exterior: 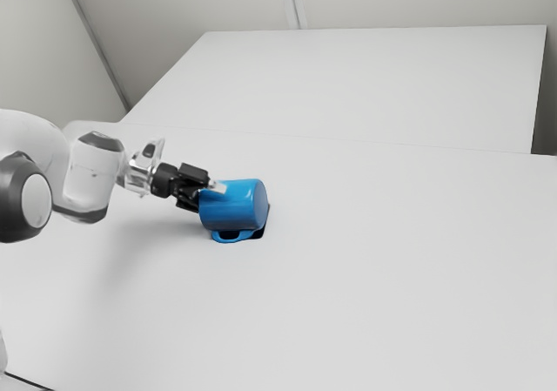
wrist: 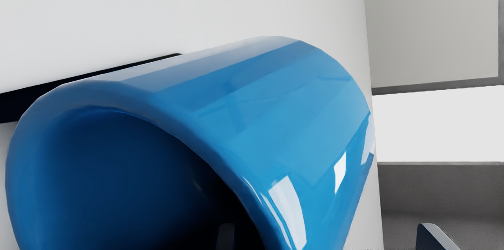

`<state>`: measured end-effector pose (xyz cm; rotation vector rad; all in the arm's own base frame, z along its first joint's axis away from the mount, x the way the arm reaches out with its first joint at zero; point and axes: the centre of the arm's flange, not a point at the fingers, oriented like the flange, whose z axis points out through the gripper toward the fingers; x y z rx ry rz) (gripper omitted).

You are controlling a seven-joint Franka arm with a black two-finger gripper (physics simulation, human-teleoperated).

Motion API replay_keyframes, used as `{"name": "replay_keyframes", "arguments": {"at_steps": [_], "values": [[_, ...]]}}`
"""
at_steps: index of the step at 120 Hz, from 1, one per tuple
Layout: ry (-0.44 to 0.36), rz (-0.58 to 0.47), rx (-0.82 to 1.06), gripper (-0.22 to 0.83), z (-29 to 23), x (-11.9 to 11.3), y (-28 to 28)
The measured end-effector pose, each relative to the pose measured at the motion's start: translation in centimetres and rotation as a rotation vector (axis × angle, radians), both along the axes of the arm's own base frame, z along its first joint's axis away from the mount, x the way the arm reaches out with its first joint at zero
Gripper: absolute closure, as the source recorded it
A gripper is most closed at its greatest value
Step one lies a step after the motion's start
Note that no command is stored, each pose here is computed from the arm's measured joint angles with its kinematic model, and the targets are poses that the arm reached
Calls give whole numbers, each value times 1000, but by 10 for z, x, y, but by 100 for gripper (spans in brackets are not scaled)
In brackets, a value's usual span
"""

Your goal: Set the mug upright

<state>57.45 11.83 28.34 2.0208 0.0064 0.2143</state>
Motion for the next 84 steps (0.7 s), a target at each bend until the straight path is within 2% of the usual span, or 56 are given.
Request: {"name": "replay_keyframes", "arguments": {"at_steps": [16,42,50,67,84], "values": [[-22,-19,-30,44,4,-1,-1],[-53,-43,-64,67,10,-2,-5],[-59,-48,-66,70,10,-2,-5],[-76,-61,-70,69,13,-1,-8],[-128,-83,-58,69,41,0,-13]]}}
